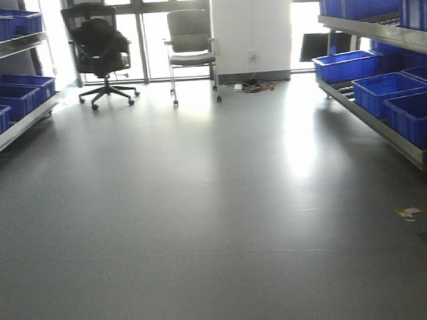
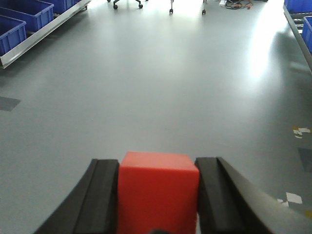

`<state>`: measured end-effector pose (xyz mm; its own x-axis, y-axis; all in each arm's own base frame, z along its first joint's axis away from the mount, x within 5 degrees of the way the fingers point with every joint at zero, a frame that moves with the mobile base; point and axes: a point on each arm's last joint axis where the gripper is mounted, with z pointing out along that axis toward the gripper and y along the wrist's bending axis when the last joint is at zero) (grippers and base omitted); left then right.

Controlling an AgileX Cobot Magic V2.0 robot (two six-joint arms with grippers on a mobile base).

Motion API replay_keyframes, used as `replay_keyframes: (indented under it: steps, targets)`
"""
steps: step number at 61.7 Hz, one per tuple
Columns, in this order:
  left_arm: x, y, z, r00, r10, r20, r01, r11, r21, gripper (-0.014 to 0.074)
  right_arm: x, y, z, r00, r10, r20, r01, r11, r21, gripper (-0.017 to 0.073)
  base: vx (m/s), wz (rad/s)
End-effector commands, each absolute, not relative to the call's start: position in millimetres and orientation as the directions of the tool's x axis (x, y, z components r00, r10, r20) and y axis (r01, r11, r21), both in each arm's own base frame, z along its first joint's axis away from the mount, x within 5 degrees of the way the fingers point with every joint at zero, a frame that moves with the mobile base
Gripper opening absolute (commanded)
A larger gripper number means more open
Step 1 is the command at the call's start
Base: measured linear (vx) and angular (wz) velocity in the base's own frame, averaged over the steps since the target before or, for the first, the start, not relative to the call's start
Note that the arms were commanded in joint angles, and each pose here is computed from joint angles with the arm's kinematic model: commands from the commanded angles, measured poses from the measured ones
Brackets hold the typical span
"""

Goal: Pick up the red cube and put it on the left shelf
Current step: 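Drive across the room toward the blue crate shelf rack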

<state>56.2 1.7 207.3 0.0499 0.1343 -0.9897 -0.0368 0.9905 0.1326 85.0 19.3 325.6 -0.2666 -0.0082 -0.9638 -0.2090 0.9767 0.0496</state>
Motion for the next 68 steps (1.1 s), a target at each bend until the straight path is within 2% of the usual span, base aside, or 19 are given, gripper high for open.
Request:
replay_keyframes:
  steps: [1,35,68]
  targets:
    - [55.3,1.4,208.8,0.132,0.132,-0.982,-0.042,0.991,0.127,0.0106,85.9,19.6,341.9,-0.161,0.007,-0.987,-0.217,0.975,0.042,0.0057,0.5,0.3]
    - [55.3,1.4,208.8,0.132,0.132,-0.982,-0.042,0.991,0.127,0.0106,85.9,19.6,341.8,-0.162,0.007,-0.987,-0.217,0.975,0.042,0.0057,0.51,0.36]
    - [55.3,1.4,208.8,0.132,0.132,-0.982,-0.042,0.991,0.127,0.0106,85.9,19.6,341.7,-0.163,0.006,-0.987,-0.217,0.975,0.042,0.0057,0.49,0.69]
